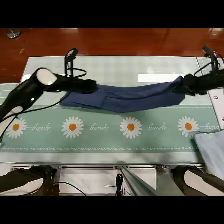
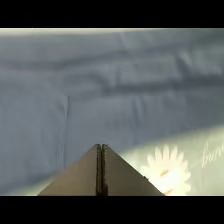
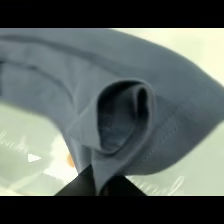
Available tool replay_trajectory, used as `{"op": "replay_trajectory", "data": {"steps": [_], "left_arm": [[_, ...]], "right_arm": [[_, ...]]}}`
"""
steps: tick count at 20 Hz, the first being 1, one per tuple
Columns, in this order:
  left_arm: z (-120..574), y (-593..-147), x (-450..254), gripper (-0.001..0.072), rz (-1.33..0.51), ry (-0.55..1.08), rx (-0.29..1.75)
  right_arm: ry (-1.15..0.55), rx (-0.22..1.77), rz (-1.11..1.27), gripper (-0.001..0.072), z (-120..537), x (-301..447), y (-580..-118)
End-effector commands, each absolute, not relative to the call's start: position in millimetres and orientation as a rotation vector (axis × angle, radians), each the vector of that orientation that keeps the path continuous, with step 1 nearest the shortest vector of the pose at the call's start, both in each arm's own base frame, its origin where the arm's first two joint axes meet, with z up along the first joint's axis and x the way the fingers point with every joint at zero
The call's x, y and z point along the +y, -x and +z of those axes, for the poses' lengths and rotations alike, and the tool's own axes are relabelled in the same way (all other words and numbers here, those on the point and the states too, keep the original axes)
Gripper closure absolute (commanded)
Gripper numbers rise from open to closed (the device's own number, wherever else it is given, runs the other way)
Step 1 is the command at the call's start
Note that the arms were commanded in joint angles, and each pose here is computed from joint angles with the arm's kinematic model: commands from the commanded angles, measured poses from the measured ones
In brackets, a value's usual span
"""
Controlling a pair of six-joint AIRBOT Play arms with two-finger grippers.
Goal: Fold the shirts.
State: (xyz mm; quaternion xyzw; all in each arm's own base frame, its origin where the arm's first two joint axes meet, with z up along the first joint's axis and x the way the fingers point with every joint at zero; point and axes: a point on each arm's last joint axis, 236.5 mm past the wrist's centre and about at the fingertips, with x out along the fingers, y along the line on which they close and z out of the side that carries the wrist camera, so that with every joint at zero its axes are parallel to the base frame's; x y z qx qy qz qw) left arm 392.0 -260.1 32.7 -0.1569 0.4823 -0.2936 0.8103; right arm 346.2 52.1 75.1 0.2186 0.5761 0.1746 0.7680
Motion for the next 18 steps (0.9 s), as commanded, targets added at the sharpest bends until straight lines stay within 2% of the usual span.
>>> {"op": "replay_trajectory", "data": {"steps": [1, 4, 7, 11, 13, 15, 18], "left_arm": [[20.8, -389.9, -320.2, 0.0691, -0.751, 0.293, 1.123], [-4.3, -356.5, -390.0, 0.0691, -0.874, 0.233, 1.211], [-32.4, -300.1, -447.1, 0.0691, -0.979, 0.245, 1.324], [-54.4, -226.5, -495.0, 0.069, -1.078, 0.267, 1.453], [-56.2, -205.7, -507.1, 0.0689, -1.114, 0.26, 1.471], [-42.9, -215.0, -500.4, 0.0689, -1.143, 0.257, 1.463], [5.0, -292.3, -455.8, 0.069, -1.077, 0.368, 1.373]], "right_arm": [[-0.505, 1.152, 0.364, 0.0688, 100.7, 71.9, -290.1], [-0.516, 1.084, 0.342, 0.0688, 119.4, 79.7, -259.9], [-0.503, 1.04, 0.349, 0.0688, 135.4, 84.7, -245.0], [-0.496, 1.049, 0.355, 0.0688, 135.8, 86.0, -240.0], [-0.496, 1.049, 0.355, 0.0688, 135.7, 86.0, -239.9], [-0.488, 1.052, 0.345, 0.0687, 134.1, 83.6, -239.8], [-0.486, 1.058, 0.326, 0.0687, 131.7, 80.1, -240.4]]}}
